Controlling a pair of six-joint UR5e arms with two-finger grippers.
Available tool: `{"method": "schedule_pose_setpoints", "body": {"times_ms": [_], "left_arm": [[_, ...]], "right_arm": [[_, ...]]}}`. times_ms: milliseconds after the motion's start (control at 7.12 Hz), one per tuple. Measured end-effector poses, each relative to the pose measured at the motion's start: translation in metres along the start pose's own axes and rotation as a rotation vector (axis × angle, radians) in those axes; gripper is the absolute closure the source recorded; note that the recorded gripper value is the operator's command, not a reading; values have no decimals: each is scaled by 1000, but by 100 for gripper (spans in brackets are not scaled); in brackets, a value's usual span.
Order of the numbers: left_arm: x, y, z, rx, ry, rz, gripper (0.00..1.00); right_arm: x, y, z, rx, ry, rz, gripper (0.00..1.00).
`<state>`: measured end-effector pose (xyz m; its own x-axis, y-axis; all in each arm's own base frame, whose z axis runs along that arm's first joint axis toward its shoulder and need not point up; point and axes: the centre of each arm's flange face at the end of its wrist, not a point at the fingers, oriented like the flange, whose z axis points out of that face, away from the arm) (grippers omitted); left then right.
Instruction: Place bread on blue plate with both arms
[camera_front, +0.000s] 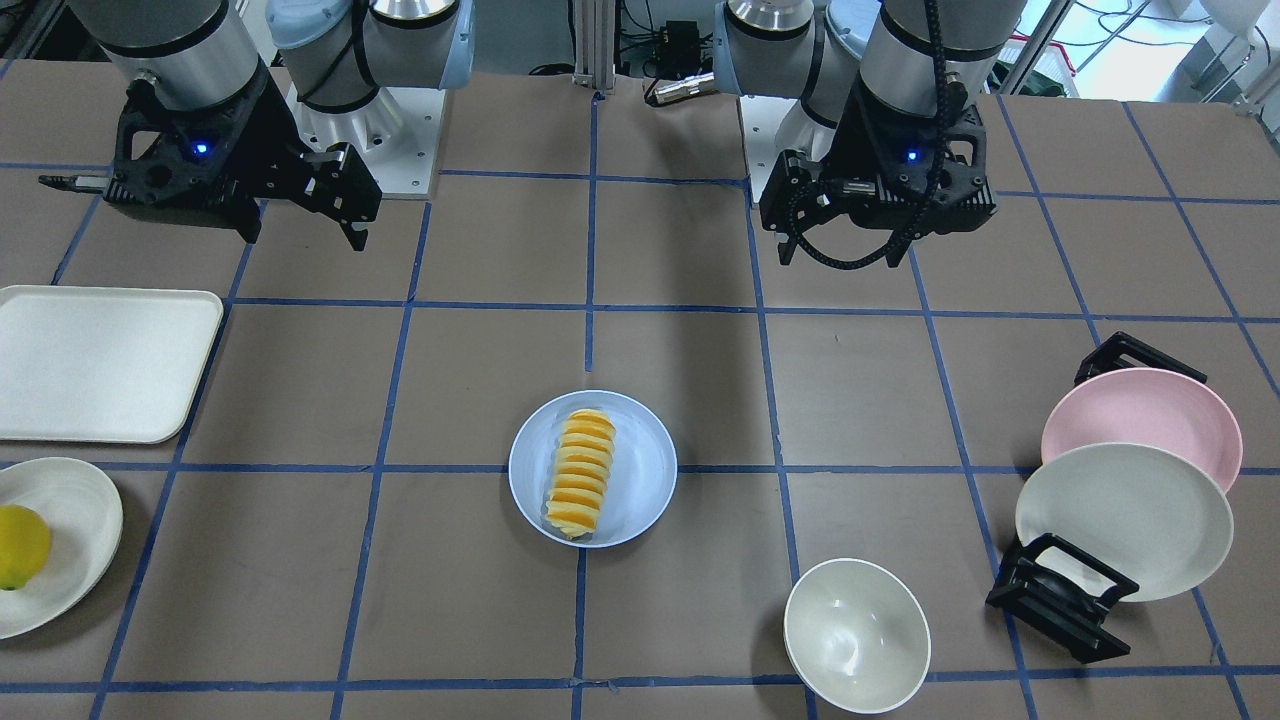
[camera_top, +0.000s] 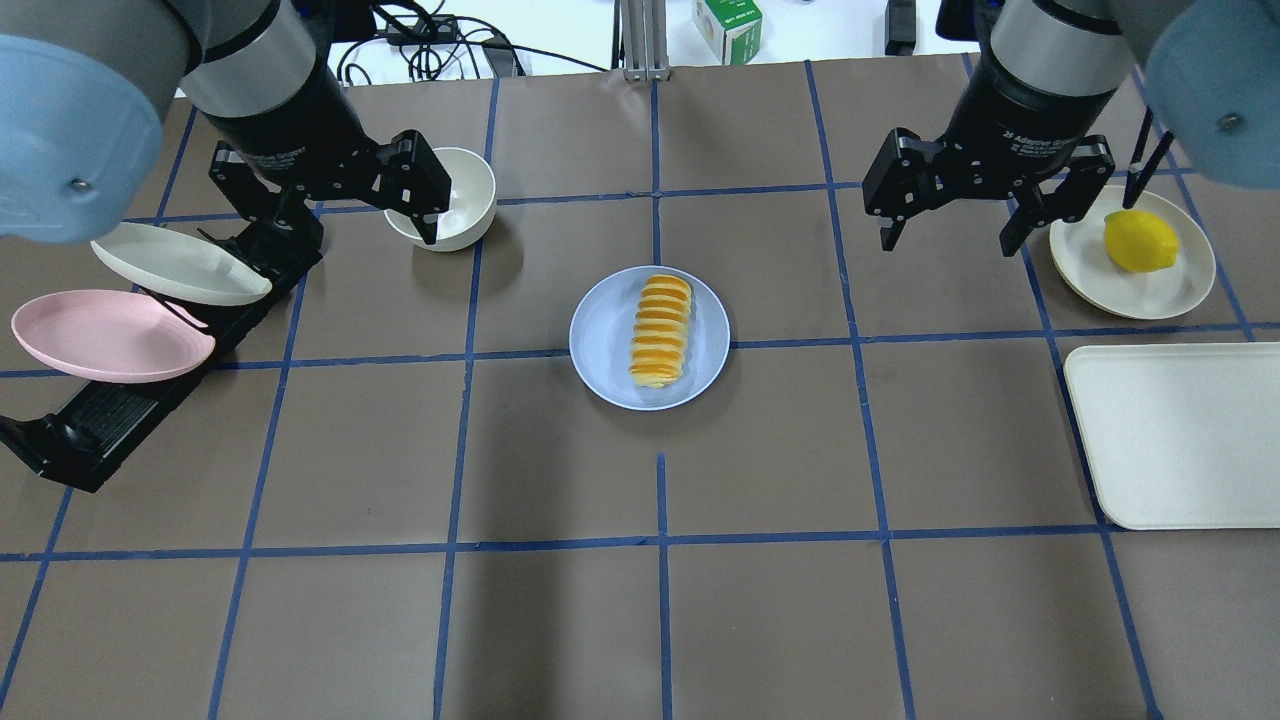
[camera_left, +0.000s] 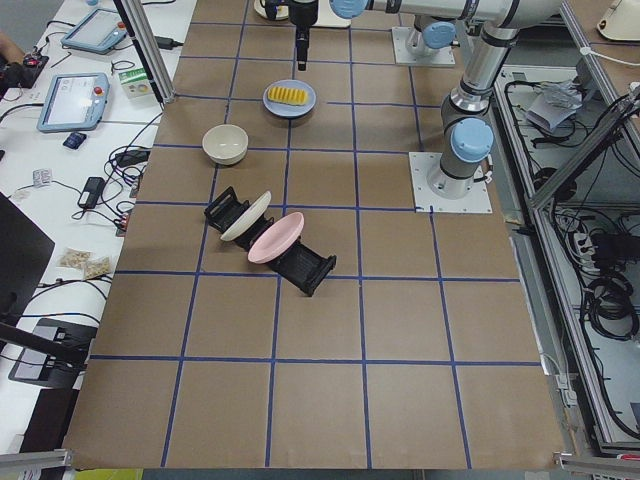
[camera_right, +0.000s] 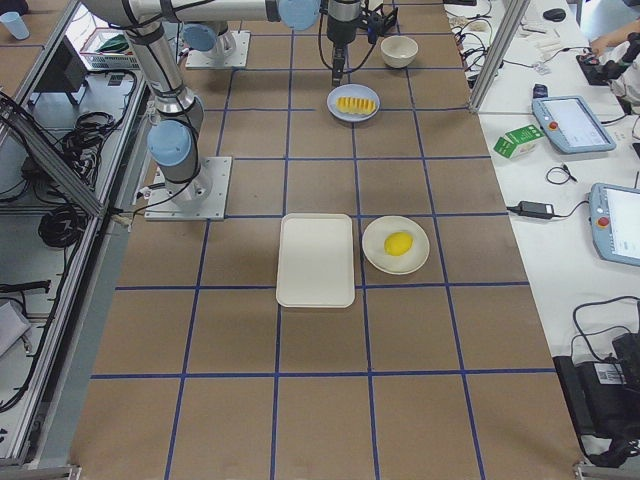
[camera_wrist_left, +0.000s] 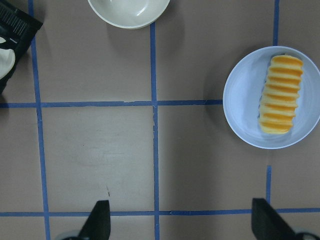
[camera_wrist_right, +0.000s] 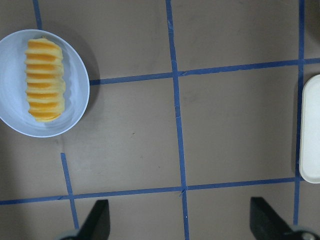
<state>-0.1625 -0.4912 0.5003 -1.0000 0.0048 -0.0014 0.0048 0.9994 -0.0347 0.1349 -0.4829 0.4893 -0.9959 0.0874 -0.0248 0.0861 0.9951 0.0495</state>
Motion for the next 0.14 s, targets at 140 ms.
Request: {"method": "schedule_pose_setpoints", "body": {"times_ms": [140], "left_arm": [[0, 0, 0, 0, 0, 0, 0]], "right_arm": [[0, -1, 1, -1, 0, 1, 0]]}}
